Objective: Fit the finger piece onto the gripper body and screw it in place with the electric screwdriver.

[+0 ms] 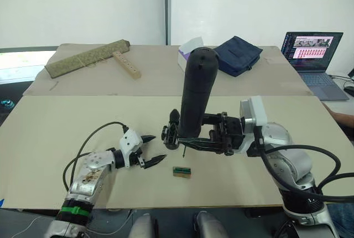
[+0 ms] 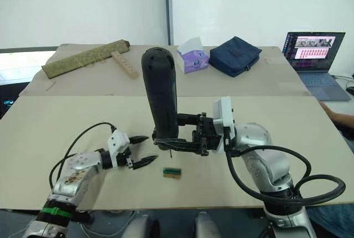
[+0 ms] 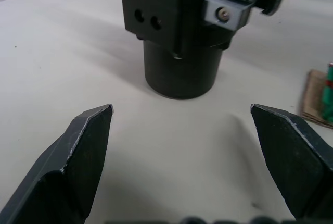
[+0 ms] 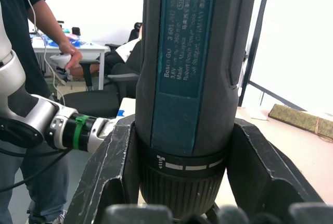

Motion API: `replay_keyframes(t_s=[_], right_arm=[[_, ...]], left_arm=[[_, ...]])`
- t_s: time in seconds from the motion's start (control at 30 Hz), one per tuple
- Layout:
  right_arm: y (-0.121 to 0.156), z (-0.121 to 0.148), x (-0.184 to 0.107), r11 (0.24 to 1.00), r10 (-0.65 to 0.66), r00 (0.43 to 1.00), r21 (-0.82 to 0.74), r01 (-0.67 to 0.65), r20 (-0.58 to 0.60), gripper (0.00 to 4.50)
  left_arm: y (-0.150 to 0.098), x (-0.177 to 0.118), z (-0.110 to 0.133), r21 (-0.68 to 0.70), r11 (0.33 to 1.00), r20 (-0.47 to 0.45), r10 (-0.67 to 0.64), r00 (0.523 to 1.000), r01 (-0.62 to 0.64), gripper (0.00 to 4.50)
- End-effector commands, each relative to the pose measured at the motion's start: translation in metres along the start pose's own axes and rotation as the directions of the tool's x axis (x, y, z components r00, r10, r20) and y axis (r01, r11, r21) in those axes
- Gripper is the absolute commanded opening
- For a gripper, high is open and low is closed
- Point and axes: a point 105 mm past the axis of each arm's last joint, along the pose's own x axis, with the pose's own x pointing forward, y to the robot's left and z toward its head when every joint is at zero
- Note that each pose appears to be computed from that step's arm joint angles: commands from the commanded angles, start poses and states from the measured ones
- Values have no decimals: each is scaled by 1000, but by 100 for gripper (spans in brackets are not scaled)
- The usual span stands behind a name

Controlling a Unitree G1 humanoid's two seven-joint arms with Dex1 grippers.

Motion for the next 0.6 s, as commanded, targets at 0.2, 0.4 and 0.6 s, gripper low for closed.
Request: replay_keyframes(t_s=[0.2, 0.4, 0.6], right_arm=[[4, 15, 0, 998, -2, 1000, -62, 3, 25, 192], [3, 15, 0, 998, -19, 1000, -65, 20, 16, 192], [3, 16, -1, 997, -32, 999, -68, 32, 8, 192]], left_arm=[[-8, 32, 7, 43, 998, 34, -57, 998, 55, 447], [-8, 38, 5, 46, 997, 26, -67, 997, 66, 447], [-15, 43, 5, 43, 995, 33, -90, 995, 88, 447]])
